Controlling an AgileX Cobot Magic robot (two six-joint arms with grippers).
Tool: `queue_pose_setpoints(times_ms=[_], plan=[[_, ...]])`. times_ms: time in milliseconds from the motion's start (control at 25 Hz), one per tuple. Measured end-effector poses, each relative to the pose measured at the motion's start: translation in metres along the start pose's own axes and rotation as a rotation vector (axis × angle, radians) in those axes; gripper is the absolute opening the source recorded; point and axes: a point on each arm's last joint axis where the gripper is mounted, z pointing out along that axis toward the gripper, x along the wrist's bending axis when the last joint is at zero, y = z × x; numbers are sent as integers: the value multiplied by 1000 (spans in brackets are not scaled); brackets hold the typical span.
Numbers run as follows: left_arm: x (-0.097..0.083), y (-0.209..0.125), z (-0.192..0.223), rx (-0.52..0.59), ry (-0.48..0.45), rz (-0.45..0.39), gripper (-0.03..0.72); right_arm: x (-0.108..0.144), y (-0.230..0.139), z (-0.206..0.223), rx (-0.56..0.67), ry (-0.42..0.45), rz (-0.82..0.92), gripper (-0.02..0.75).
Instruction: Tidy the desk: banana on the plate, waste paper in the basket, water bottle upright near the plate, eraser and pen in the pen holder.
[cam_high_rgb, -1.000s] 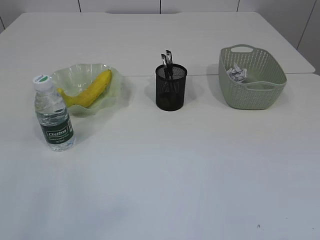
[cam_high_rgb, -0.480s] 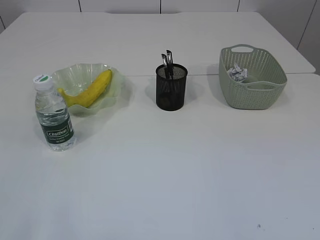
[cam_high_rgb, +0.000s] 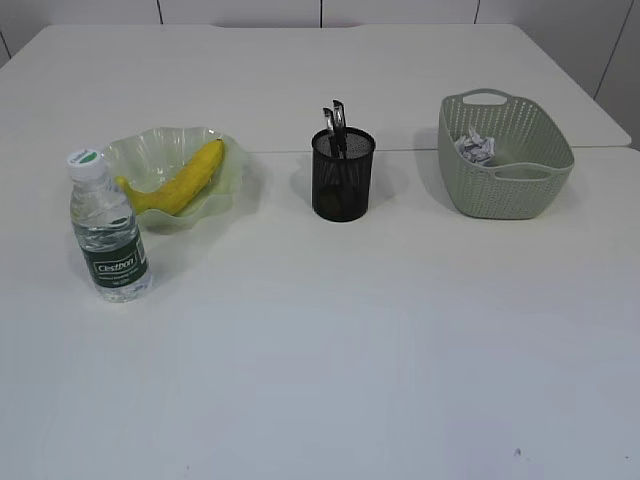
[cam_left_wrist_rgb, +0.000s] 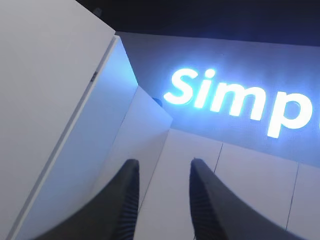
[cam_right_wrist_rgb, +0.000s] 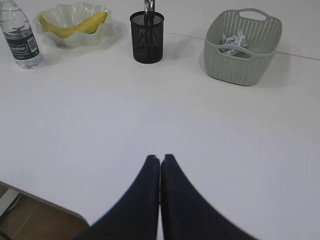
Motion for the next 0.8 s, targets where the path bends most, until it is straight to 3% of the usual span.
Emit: queue_pose_setpoints(times_ms=[320, 800], plan=[[19, 30, -11, -76, 44, -54, 239, 0, 0, 0, 0, 0, 0, -13], [30, 26, -13, 5, 157, 86, 237, 0, -1, 0, 6, -1, 0, -13]])
